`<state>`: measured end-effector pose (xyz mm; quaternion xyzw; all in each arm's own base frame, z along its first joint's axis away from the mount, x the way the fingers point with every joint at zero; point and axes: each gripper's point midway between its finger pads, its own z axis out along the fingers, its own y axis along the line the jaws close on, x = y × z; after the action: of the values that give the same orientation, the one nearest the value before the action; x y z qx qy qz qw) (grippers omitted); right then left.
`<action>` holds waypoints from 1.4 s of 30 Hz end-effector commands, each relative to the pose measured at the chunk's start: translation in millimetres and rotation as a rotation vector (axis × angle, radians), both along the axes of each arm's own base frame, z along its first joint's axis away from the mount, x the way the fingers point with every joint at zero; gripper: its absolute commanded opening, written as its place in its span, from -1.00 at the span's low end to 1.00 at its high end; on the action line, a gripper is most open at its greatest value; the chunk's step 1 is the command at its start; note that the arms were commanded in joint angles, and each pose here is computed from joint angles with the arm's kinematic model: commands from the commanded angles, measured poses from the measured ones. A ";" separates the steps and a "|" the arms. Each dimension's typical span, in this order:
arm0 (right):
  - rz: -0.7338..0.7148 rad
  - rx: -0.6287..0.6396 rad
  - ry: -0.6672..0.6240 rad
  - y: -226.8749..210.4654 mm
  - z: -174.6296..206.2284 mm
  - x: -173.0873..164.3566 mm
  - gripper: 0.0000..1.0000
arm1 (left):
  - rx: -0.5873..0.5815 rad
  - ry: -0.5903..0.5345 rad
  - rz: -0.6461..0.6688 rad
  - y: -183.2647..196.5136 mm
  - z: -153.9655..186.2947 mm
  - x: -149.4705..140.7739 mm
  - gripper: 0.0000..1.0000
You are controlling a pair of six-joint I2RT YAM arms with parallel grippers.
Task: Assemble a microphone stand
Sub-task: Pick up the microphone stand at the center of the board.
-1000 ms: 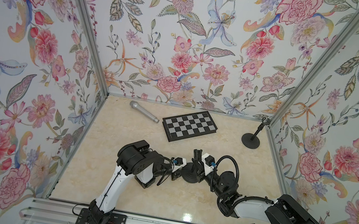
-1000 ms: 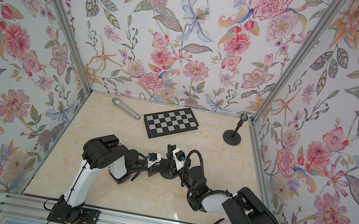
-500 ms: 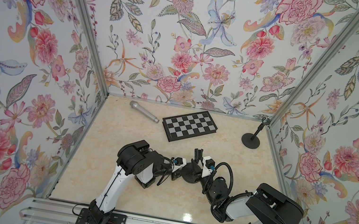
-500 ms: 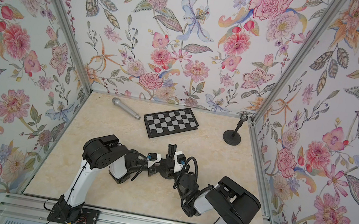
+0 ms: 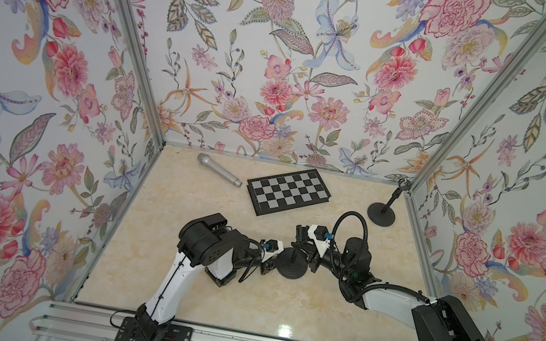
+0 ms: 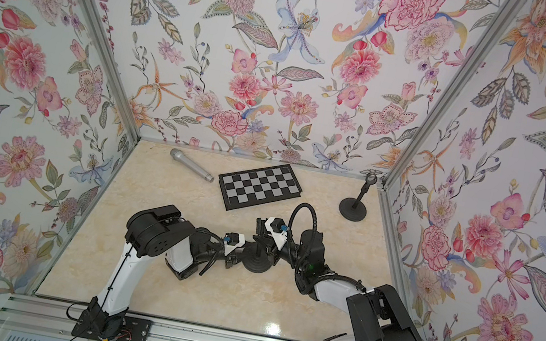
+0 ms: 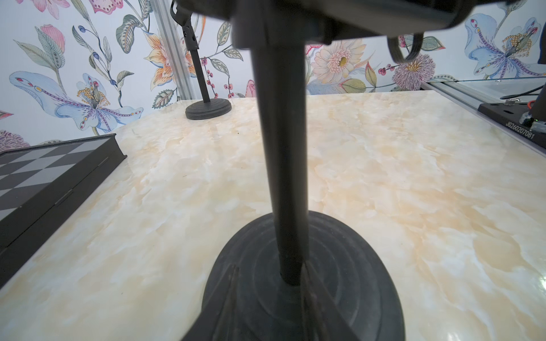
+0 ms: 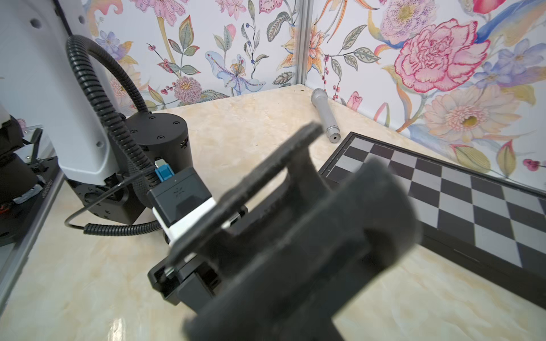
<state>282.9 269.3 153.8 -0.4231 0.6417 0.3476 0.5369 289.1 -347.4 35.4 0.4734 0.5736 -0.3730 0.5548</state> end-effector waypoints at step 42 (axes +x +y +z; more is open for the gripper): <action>-0.890 0.207 -0.039 -46.1 79.8 79.0 -1.00 | -0.007 -0.276 0.202 46.6 56.3 -16.8 -0.07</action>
<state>348.3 222.6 180.0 -0.0723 0.7413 0.1029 0.6593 268.2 -299.8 32.7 0.4722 0.6187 -0.2737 0.5651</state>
